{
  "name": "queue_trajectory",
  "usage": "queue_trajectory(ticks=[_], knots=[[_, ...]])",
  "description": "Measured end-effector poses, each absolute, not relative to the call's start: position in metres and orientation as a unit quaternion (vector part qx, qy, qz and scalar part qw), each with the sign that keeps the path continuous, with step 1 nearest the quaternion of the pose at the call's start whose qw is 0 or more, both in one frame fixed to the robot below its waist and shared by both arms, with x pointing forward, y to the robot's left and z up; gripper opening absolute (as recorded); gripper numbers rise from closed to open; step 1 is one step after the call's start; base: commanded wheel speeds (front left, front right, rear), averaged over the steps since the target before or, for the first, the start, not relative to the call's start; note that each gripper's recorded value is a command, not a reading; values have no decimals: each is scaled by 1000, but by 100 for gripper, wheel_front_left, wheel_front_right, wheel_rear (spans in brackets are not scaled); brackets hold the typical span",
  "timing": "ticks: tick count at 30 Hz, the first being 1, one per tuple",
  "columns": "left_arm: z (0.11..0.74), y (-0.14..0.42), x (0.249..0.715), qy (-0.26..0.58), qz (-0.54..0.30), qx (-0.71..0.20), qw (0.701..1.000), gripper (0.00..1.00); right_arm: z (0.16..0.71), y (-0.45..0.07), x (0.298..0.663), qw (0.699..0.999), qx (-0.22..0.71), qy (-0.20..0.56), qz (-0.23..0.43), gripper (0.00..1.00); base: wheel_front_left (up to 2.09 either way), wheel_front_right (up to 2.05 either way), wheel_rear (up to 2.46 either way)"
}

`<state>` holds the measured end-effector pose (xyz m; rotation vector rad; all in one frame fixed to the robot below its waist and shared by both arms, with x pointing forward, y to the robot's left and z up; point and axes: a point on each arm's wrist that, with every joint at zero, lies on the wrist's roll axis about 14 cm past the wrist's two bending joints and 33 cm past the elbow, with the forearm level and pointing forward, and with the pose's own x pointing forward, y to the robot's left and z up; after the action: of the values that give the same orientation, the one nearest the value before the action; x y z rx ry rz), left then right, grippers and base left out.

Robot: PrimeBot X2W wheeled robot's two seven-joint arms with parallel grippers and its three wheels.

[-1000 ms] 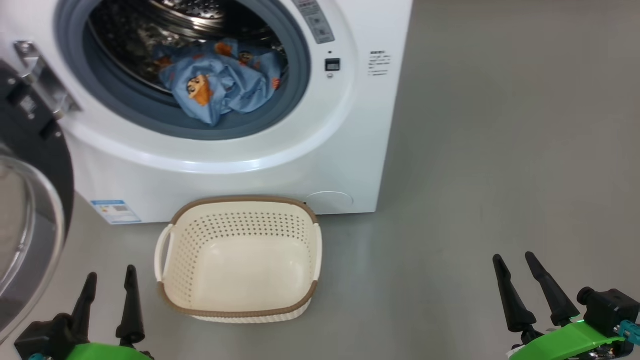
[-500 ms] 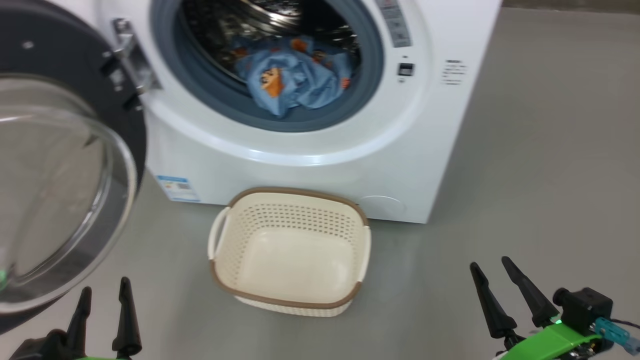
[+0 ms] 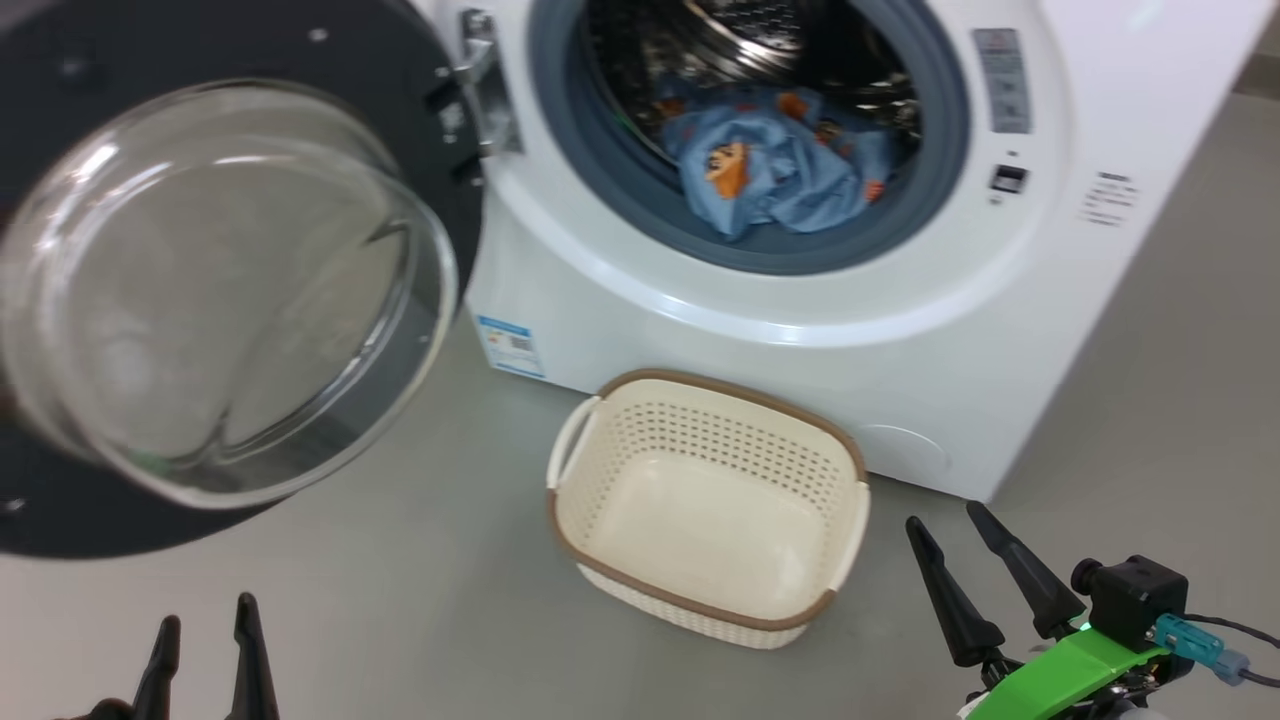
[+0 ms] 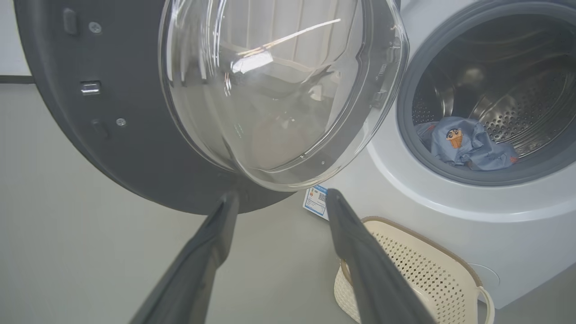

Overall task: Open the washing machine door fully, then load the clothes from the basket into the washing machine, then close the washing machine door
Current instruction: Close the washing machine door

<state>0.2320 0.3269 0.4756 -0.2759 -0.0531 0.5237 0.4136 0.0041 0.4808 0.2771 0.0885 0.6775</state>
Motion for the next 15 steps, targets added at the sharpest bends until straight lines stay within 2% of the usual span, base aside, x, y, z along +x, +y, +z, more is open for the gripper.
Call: queue_trajectory(ticks=[8, 15], knots=[[481, 347, 198, -40, 309, -130, 941, 100, 487, 46, 409, 911, 131, 42, 388, 100, 0, 0, 0], [484, 352, 193, -45, 319, -128, 938, 100, 485, 51, 410, 908, 127, 46, 397, 100, 0, 0, 0]])
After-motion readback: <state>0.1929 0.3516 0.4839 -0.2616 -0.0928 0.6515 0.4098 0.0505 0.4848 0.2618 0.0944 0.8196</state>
